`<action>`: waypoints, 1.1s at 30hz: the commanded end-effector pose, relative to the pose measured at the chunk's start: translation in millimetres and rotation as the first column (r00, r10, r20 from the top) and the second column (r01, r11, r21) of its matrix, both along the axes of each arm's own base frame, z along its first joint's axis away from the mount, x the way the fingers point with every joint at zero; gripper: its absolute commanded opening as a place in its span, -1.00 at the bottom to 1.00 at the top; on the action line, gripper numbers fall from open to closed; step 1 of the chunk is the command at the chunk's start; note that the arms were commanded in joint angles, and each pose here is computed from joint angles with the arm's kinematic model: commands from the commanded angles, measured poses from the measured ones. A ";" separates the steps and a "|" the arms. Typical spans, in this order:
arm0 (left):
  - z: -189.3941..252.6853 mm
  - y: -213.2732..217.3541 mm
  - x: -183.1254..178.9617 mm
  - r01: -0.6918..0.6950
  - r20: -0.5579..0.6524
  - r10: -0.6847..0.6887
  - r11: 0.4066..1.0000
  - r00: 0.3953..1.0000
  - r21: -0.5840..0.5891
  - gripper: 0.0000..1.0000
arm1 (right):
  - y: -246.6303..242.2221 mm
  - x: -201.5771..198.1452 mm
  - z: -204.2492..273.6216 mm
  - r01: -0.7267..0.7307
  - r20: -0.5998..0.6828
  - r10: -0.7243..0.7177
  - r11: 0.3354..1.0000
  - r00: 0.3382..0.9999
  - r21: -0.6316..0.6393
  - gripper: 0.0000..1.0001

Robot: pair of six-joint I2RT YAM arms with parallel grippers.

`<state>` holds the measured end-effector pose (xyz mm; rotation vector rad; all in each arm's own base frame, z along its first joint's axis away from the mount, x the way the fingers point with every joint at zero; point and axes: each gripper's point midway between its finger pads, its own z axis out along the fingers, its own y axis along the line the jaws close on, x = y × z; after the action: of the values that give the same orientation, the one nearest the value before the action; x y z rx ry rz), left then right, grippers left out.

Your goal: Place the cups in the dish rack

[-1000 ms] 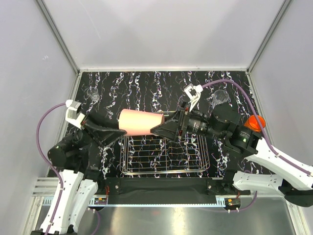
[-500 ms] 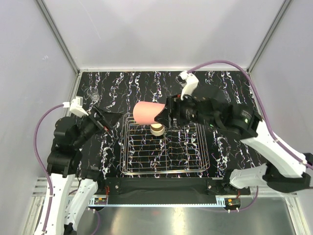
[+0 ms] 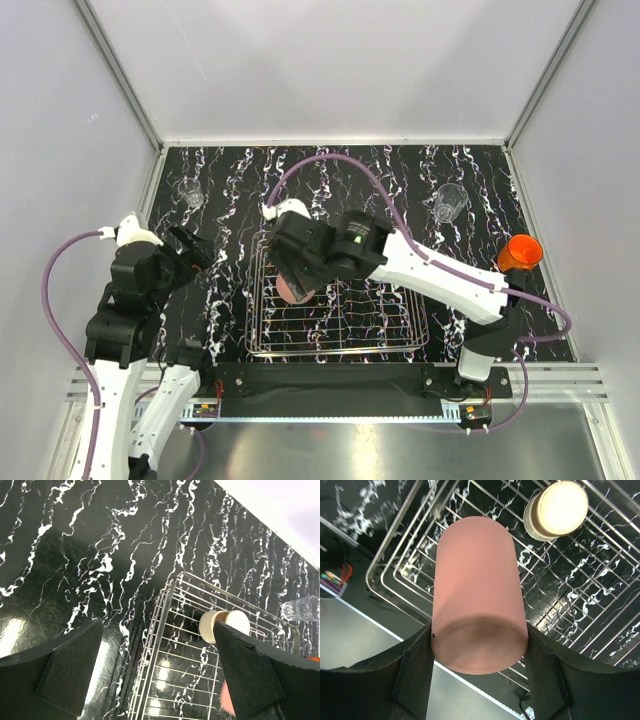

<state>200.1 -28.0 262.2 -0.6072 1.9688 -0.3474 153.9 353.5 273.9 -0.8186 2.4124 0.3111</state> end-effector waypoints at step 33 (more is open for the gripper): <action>-12.1 -2.2 5.1 0.015 0.025 -0.015 1.000 1.000 0.002 0.98 | -76.3 -79.7 -106.6 -0.185 -0.269 0.050 0.842 0.962 -0.507 -1.00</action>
<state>197.0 -29.3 236.1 -0.6125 2.0077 -0.3433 92.6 335.3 144.2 -1.1765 2.6454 -0.0569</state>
